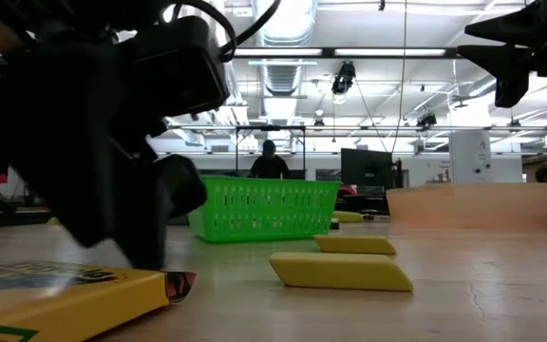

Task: Pick & Place School Supplies
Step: Stack the bottom yellow crayon box on the yellow crayon box in the black bin

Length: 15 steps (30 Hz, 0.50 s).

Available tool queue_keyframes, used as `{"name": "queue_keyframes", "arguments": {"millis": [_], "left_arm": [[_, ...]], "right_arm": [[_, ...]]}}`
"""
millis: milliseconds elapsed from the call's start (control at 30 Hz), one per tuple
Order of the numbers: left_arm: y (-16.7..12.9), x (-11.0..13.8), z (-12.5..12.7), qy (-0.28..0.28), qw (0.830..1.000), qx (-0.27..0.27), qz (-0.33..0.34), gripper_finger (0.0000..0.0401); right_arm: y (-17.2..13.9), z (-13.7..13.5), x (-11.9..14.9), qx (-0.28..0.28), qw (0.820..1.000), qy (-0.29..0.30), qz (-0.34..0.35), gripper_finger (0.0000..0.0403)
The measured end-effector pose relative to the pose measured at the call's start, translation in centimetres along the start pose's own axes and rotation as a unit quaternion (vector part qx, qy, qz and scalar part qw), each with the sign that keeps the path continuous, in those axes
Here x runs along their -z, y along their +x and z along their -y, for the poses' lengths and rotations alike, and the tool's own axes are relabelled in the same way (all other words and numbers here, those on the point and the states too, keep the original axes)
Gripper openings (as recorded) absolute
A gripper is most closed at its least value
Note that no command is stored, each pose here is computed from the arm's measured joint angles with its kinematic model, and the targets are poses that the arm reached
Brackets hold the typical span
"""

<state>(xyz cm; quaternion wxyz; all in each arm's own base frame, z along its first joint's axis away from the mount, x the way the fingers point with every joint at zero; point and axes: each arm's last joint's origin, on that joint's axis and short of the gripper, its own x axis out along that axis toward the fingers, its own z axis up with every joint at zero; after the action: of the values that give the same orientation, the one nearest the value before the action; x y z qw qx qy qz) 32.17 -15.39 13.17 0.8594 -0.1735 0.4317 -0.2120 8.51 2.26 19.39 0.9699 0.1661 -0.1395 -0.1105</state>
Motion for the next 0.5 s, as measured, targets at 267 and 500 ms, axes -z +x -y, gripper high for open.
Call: {"name": "queue_keyframes", "arguments": {"millis": [267,500], "left_arm": [[-0.1,-1.1,0.5,0.043,0.999,0.0,0.02,0.0188],[-0.1,-1.7,1.2,0.063,0.997,0.013,0.031,0.0188]], "right_arm": [[0.0,0.0,0.0,0.0,1.0,0.0,0.0,0.0148],[0.0,0.0,0.0,0.0,1.0,0.0,0.0,0.0148]]}}
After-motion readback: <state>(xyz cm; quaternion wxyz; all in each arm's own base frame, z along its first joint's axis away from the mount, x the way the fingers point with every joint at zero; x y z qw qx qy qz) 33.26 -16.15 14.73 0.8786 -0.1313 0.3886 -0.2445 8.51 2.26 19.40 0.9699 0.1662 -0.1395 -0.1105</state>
